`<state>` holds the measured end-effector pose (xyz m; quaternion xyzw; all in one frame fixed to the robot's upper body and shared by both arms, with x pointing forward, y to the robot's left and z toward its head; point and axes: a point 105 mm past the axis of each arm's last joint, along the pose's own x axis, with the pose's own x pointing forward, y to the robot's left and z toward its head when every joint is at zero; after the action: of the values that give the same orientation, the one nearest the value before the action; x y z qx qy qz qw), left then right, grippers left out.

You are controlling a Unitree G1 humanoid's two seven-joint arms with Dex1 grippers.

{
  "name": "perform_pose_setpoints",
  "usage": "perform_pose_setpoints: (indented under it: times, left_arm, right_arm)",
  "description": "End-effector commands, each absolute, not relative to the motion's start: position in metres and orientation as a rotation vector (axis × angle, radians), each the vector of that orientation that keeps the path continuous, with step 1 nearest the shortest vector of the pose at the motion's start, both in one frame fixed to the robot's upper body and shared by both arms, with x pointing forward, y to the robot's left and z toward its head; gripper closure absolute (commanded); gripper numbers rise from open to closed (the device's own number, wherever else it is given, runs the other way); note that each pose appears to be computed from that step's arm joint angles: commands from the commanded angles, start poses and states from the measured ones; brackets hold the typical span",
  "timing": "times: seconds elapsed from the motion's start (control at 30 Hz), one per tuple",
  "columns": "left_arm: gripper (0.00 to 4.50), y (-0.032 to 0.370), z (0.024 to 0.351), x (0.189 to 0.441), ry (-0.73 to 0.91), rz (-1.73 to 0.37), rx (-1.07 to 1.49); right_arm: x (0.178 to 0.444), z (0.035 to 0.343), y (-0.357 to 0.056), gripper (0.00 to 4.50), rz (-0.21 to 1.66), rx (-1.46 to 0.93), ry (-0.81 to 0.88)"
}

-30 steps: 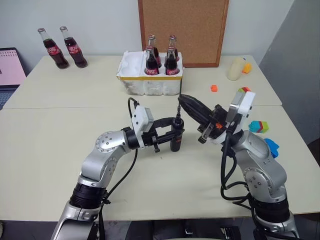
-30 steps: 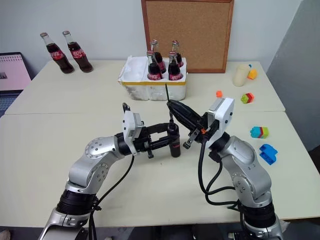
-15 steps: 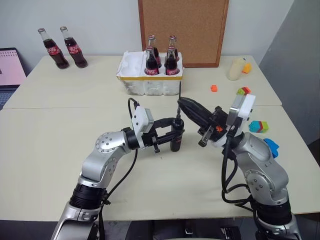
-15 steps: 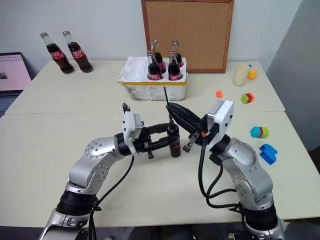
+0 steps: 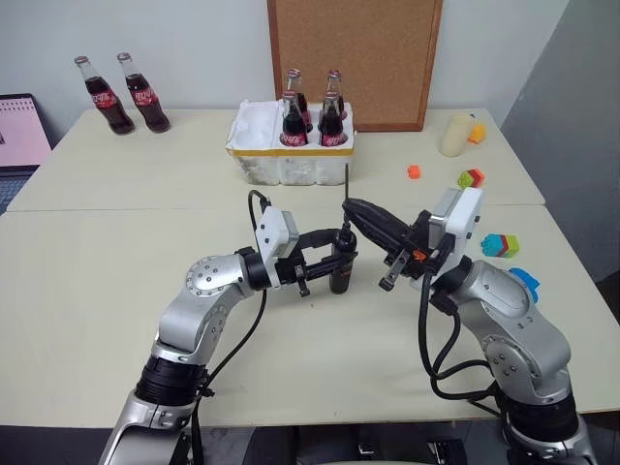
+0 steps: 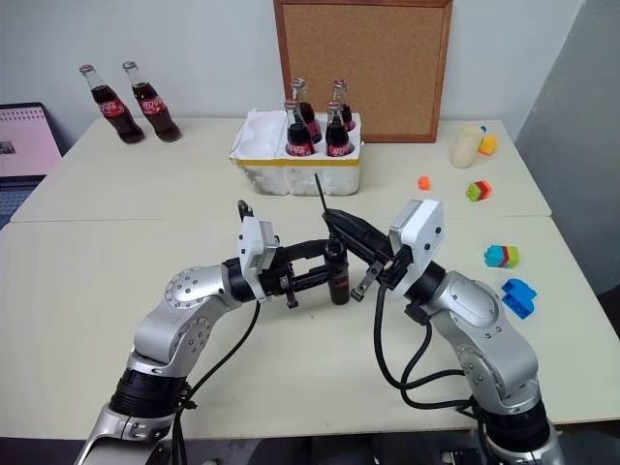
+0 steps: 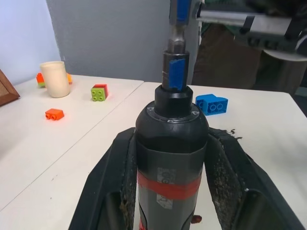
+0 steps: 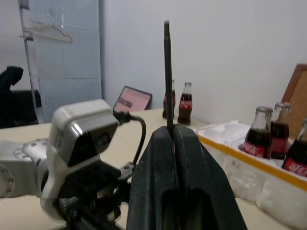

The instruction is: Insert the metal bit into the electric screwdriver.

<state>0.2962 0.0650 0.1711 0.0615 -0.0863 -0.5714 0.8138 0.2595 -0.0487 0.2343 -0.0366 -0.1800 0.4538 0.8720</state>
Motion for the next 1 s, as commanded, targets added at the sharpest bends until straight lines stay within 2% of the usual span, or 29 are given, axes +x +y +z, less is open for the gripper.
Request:
perform_pose_setpoints:
  times: [0.03, 0.57, 0.7, 1.0]
  left_arm:
    - [2.86, 0.064, 0.174, 0.292, -0.205, -1.238, 0.139]
    - [2.86, 0.062, 0.174, 0.292, -0.211, -1.245, 0.146]
    - [2.86, 0.061, 0.175, 0.292, -0.215, -1.246, 0.149]
    - [2.86, 0.060, 0.181, 0.293, -0.232, -1.228, 0.142]
  right_arm:
    - [0.264, 0.213, -0.049, 4.50, 0.945, -0.060, -0.223]
    - [0.259, 0.219, -0.047, 4.50, 0.994, -0.043, -0.178]
    - [0.261, 0.224, -0.053, 3.84, 0.975, -0.012, -0.181]
    - [0.261, 0.241, -0.069, 1.96, 0.941, 0.007, -0.221]
